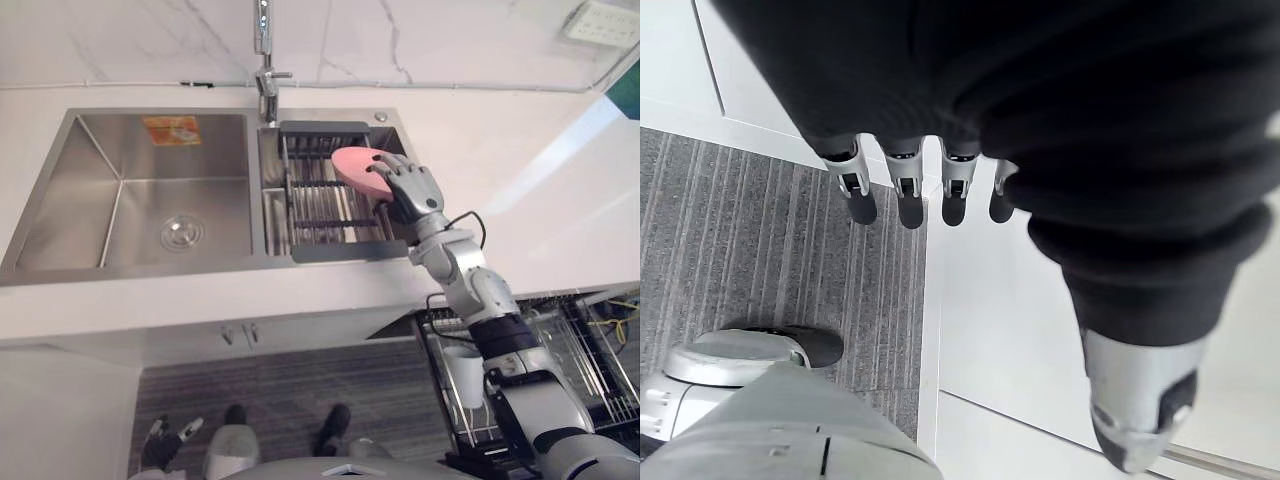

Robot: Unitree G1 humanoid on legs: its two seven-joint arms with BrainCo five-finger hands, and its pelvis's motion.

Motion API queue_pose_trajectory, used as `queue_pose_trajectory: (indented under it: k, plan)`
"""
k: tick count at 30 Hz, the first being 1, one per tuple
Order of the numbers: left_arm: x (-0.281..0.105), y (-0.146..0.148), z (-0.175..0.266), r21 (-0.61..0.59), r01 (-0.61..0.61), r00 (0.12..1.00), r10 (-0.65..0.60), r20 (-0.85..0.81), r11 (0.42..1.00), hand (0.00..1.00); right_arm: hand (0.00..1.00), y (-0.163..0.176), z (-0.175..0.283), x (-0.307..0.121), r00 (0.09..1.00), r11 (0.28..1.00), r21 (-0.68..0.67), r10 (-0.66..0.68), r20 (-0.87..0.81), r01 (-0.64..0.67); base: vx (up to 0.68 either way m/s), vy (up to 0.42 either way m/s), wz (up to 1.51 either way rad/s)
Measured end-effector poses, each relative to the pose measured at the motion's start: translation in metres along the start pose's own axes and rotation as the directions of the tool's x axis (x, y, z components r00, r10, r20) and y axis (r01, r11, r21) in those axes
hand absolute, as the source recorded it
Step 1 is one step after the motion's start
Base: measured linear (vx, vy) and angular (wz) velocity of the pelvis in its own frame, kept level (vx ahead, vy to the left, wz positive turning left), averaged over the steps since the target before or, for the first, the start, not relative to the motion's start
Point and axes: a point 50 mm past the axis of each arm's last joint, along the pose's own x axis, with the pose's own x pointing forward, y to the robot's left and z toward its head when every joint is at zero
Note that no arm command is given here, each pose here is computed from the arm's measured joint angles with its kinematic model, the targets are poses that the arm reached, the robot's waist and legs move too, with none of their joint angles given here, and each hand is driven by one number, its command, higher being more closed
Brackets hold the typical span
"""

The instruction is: Walk over to the sink, pick up the cup, carry it to the dishwasher, place the cup inside the dishwasher, then close the dishwasher door

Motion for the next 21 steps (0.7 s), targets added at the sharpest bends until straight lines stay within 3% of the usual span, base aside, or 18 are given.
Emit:
queue_pose_trajectory:
  k: [15, 21]
  plan:
    - [-0.004, -0.005, -0.009, 0.014, 0.014, 1.000, -0.014, -0.024, 1.000, 0.00, 1.00, -0.019, -0.007, -0.005, 0.997, 0.997, -0.016, -0.072, -0.002, 0.072, 0.01, 0.019, -0.09]
    - [-0.005, -0.007, -0.011, 0.019, 0.022, 0.999, -0.022, -0.035, 1.000, 0.00, 1.00, -0.009, -0.011, -0.011, 0.999, 0.999, 0.019, 0.036, -0.036, -0.035, 0.00, 0.000, 0.00]
